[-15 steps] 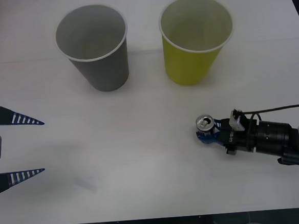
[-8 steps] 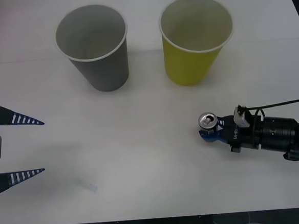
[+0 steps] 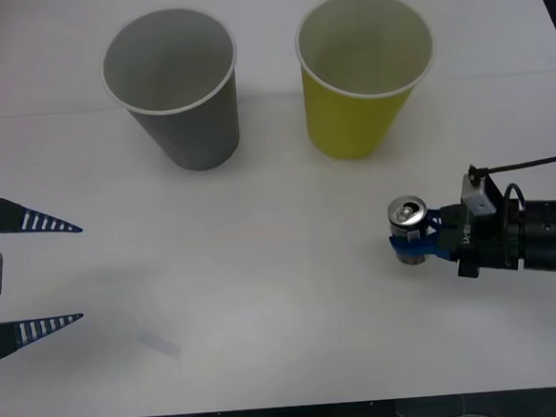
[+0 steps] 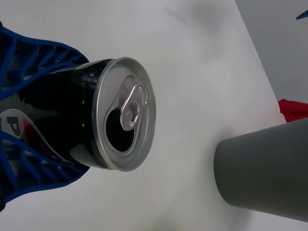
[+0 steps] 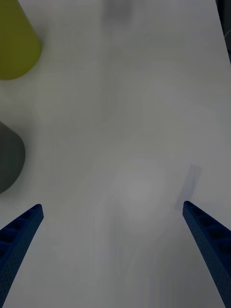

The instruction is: Put the can into the green bin and the plastic bottle into the gray bin

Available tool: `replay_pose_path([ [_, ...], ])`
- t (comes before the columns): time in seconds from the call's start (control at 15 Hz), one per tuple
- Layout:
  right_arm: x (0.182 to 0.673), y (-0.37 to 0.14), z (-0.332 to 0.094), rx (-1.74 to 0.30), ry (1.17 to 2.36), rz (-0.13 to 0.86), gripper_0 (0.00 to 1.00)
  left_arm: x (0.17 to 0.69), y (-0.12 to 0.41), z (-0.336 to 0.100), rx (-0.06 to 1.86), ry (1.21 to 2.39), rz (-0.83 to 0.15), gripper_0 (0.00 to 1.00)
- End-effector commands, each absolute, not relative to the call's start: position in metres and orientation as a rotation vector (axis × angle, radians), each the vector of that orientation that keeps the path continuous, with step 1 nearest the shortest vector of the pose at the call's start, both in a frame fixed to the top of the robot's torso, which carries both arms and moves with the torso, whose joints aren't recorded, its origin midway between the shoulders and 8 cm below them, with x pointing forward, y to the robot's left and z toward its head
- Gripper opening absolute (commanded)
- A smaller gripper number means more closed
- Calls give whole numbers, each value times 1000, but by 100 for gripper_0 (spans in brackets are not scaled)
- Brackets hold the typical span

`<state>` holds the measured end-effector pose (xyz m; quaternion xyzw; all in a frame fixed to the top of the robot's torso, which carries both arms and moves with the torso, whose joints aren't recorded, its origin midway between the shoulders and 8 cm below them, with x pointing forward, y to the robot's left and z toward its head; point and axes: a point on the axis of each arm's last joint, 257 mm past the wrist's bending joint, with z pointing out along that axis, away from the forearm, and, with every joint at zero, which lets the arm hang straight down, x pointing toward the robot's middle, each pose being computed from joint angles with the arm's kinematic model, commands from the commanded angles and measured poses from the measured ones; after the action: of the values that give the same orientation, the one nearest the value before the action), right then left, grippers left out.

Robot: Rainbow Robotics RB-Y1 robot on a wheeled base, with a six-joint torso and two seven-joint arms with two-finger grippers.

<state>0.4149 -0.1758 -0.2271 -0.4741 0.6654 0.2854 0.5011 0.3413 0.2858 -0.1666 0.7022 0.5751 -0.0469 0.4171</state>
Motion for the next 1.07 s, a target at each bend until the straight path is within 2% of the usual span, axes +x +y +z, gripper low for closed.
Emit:
replay_pose_path([
  [0.07,401,-178,-206,-1084,1680,684,0,341,286,-167,1762,1444,-118,100],
  [0.4,383,-177,-165,-1014,1797,732,0,341,286,-167,1762,1444,-118,100],
  [0.87,381,-173,-91,-891,1908,718,0,341,286,-167,1762,1444,-118,100],
  [1.07,393,-171,-57,-895,1953,674,0,341,286,-167,1762,1444,-118,100],
])
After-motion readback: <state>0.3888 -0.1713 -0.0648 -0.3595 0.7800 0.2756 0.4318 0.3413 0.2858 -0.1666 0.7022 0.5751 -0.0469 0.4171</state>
